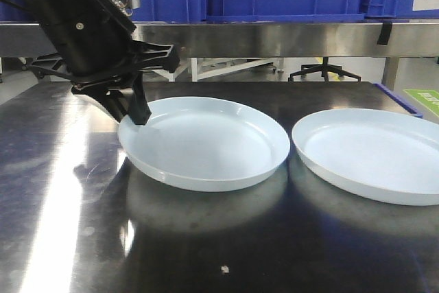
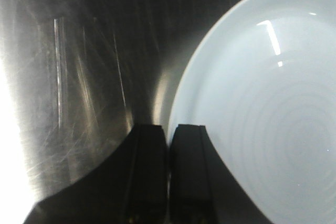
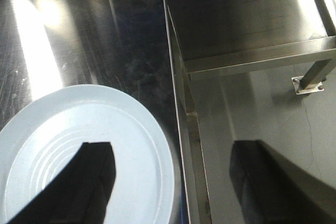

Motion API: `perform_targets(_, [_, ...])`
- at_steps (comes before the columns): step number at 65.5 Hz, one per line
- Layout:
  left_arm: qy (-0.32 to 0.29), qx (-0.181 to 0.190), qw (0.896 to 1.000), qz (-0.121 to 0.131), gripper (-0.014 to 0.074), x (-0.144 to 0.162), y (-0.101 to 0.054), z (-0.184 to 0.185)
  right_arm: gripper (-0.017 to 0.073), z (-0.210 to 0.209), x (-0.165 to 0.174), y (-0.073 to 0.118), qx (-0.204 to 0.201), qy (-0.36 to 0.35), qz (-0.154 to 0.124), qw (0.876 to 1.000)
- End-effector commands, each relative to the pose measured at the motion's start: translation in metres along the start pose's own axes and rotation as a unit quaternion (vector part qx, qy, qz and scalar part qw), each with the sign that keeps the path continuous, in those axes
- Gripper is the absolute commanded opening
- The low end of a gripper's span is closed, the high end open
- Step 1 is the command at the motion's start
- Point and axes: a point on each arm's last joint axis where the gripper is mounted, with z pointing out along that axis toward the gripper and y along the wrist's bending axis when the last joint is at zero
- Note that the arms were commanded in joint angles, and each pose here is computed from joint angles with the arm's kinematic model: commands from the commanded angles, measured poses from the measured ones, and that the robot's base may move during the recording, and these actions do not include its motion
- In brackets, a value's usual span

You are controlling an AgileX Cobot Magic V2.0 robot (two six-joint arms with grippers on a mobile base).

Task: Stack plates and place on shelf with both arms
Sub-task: 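Lift the plate with the left gripper and carry it toward table center, then lower the plate onto the table and open the left gripper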

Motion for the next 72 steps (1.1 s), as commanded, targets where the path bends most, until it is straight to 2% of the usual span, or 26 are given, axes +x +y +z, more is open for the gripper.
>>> perform_targets(1, [-0.063,0.010,0.998,0.006,0.0118,-0.016,-0.006,-0.022,0.0569,-0.010,-0.017,0.004,-0.010,-0.055,-0.004,0.998])
perform_targets(7, [-0.063,0.009,0.998,0.008,0.0209,-0.016,-0.005,-0.021,0.0569,-0.010,-0.017,0.004,-0.010,-0.055,-0.004,0.998])
perform_targets(15, [-0.058,0.007,0.998,0.009,0.0391,-0.016,-0.005,-0.017,0.0569,-0.010,-0.017,0.004,-0.010,-0.054,-0.004,0.998])
perform_targets(22, [-0.058,0.006,0.998,0.010,0.0444,-0.016,-0.005,-0.017,0.0569,-0.010,-0.017,0.004,-0.009,-0.051,-0.004,0.999])
perform_targets(27, [-0.057,0.002,0.998,0.016,0.0422,-0.017,-0.004,-0.020,0.0569,-0.010,-0.016,0.004,-0.009,-0.049,-0.004,0.999])
perform_targets(30, [-0.052,-0.001,0.998,0.019,0.0379,-0.018,-0.004,-0.023,0.0569,-0.010,-0.016,0.004,-0.009,-0.047,-0.004,0.999])
perform_targets(35, [-0.050,-0.002,0.999,0.018,0.0231,-0.023,-0.004,-0.032,0.0569,-0.010,-0.016,0.004,-0.008,-0.046,-0.004,0.999])
perform_targets(39, [-0.067,-0.001,0.998,0.010,0.0069,-0.028,-0.003,-0.045,0.0569,-0.010,-0.016,0.004,-0.008,-0.046,-0.004,0.999])
perform_targets(43, [-0.099,0.002,0.995,0.008,0.0107,-0.032,-0.001,-0.064,0.0569,-0.010,-0.016,0.004,-0.008,-0.046,-0.004,0.999])
perform_targets(49, [-0.148,0.002,0.989,-0.001,0.0091,-0.036,0.005,-0.095,0.0569,-0.010,-0.016,0.004,-0.009,-0.047,-0.004,0.999])
perform_targets(56, [-0.208,-0.007,0.978,-0.024,0.0088,-0.037,0.020,-0.136,0.0569,-0.010,-0.016,0.004,-0.009,-0.048,-0.004,0.999])
perform_targets(64, [-0.258,-0.036,0.964,-0.048,0.0088,-0.028,0.047,-0.175,0.0569,-0.010,-0.016,0.004,-0.009,-0.048,-0.004,0.999])
perform_targets(72, [-0.304,-0.082,0.946,-0.077,0.0088,-0.007,0.078,-0.207,0.0569,-0.010,-0.016,0.004,-0.009,-0.048,-0.004,0.999])
